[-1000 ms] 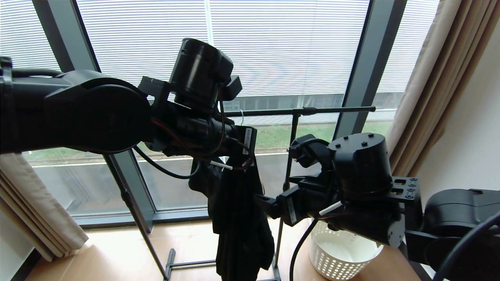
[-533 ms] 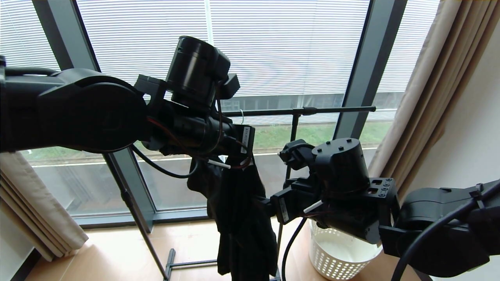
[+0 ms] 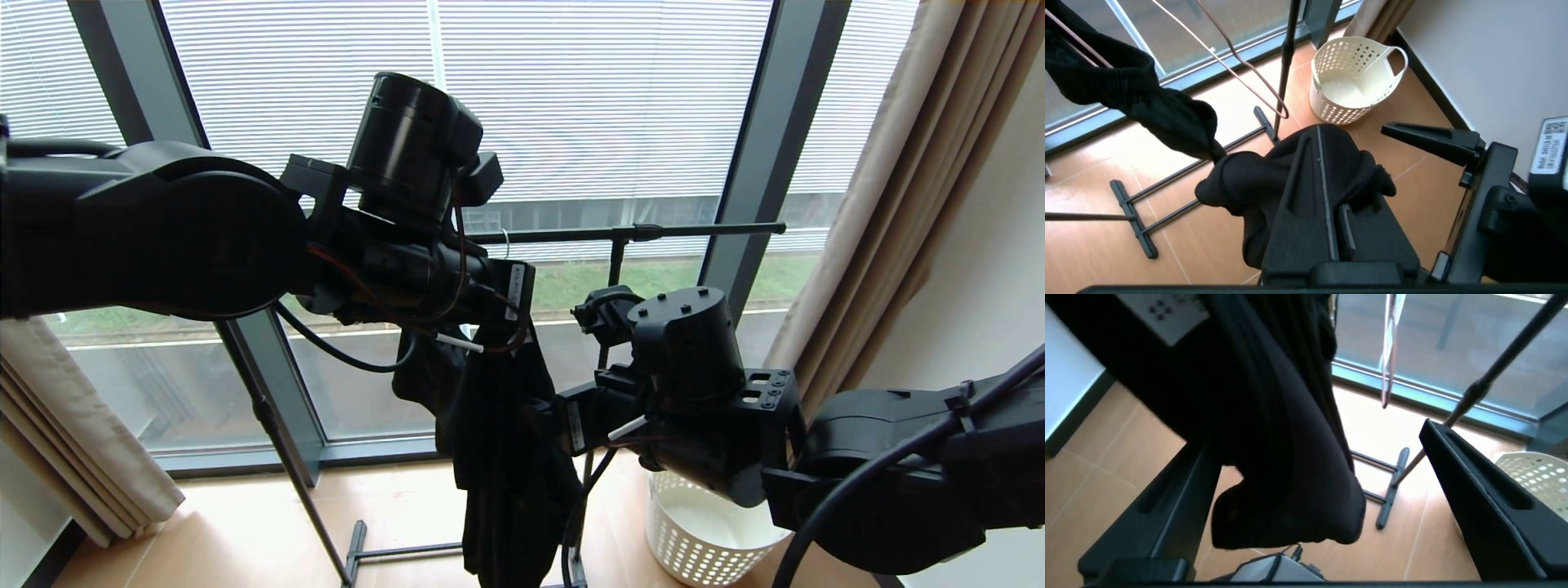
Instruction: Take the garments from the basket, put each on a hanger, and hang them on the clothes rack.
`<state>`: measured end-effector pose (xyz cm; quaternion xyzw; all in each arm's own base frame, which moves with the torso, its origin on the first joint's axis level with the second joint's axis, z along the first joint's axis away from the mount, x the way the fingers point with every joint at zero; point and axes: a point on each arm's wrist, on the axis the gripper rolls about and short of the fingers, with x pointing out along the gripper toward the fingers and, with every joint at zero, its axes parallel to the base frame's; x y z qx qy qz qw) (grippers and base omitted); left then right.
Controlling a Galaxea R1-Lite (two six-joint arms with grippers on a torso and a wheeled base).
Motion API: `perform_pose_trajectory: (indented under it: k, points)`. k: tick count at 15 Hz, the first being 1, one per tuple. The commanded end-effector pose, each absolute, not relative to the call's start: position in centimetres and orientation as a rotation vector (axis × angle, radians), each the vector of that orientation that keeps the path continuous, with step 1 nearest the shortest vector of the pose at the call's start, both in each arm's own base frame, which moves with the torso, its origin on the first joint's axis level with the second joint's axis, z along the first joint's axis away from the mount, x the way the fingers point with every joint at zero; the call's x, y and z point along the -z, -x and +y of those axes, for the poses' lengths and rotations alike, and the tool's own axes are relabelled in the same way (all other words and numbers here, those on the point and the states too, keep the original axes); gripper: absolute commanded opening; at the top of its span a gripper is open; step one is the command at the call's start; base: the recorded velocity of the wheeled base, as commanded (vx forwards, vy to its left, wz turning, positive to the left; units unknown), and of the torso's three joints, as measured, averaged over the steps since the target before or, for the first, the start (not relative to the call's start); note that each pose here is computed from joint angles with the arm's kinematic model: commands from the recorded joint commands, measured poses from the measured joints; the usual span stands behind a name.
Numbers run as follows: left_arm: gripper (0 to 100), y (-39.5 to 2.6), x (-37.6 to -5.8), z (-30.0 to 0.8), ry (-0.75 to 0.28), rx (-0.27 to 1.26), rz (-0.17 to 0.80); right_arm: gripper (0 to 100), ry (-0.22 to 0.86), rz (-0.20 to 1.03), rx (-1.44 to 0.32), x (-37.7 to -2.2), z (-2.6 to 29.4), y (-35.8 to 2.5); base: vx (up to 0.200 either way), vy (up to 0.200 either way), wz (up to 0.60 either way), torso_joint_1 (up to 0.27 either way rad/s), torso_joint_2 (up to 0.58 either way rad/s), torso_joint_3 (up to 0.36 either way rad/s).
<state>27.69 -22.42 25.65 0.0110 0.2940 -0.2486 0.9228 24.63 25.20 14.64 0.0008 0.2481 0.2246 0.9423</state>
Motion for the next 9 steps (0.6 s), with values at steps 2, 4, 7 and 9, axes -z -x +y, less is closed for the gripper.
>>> perform_pose_trajectory:
  k: [2,4,7,9]
  points:
    - [0,-27.7,-25.7,-22.2,-0.021,0.506,0.603,100,0.000,0.513,-0.433,-14.3,24.6,-25.3,0.000,0.000,0.00,0.000,0.00,0.000]
    - [0,-27.7,-25.7,-22.2,-0.020,0.506,0.602,100,-0.001,0.512,-0.414,-14.3,24.1,-25.8,0.000,0.000,0.00,0.000,0.00,0.000]
    - [0,-27.7,-25.8,-22.2,-0.020,0.507,0.601,100,0.018,0.525,-0.416,-13.9,23.8,-25.6,0.000,0.000,0.00,0.000,0.00,0.000]
    - [0,-27.7,-25.7,-22.2,-0.020,0.506,0.602,100,0.046,0.522,-0.439,-14.0,23.5,-25.3,0.000,0.000,0.00,0.000,0.00,0.000]
